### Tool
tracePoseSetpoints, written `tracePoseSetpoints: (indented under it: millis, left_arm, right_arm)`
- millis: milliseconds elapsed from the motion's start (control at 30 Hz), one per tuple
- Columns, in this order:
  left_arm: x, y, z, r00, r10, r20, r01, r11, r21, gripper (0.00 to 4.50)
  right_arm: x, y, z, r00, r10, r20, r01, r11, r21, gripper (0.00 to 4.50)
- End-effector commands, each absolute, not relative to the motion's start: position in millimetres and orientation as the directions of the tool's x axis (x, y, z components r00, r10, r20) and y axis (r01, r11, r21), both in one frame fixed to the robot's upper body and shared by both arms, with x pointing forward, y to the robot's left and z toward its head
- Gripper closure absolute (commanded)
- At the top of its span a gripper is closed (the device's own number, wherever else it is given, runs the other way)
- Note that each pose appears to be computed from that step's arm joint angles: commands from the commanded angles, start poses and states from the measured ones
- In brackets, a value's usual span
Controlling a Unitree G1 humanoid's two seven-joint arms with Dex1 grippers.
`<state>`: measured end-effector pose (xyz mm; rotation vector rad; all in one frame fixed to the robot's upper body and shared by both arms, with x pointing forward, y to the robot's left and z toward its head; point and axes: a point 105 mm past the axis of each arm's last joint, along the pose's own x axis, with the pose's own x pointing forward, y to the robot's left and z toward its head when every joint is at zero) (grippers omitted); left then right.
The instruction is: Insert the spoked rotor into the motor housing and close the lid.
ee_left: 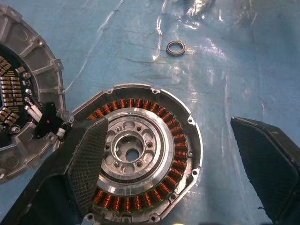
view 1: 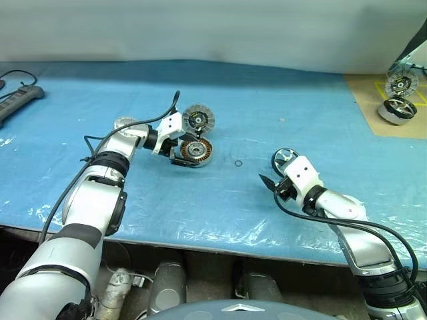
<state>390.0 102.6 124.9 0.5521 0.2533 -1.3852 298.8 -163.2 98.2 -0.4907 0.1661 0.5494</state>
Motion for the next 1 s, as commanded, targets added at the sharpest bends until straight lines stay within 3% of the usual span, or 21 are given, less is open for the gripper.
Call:
tracePoseSetpoints:
  millis: [33, 500, 667, 833, 900, 1000]
  left_arm:
    - [385.9, 104.4, 115.3, 0.164, -0.829, -0.535, 0.969, 0.034, 0.245, 0.03]
    - [387.5, 99.8, 87.9, 0.200, -0.745, -0.637, 0.960, 0.018, 0.280, 0.03]
    - [381.7, 97.0, 82.2, 0.157, -0.729, -0.666, 0.959, -0.050, 0.280, 0.03]
    - [378.0, 92.4, 80.4, 0.123, -0.723, -0.680, 0.958, -0.093, 0.272, 1.19]
    - [377.8, 89.6, 80.4, 0.119, -0.726, -0.678, 0.959, -0.093, 0.268, 1.19]
    - [368.6, 87.0, 77.9, 0.040, -0.724, -0.689, 0.963, -0.155, 0.219, 1.74]
  right_arm:
    - [296.7, -159.7, 112.1, 0.853, 0.469, -0.227, -0.520, 0.738, -0.430, 1.31]
    - [292.3, -164.1, 108.9, 0.861, 0.450, -0.238, -0.509, 0.746, -0.430, 1.31]
    - [290.8, -162.9, 107.8, 0.860, 0.449, -0.241, -0.510, 0.746, -0.429, 1.31]
    - [289.8, -162.1, 107.1, 0.862, 0.446, -0.241, -0.507, 0.748, -0.428, 1.31]
    - [289.4, -162.1, 106.9, 0.863, 0.444, -0.241, -0.505, 0.749, -0.429, 1.31]
    - [288.8, -161.5, 106.9, 0.865, 0.441, -0.239, -0.501, 0.752, -0.428, 1.31]
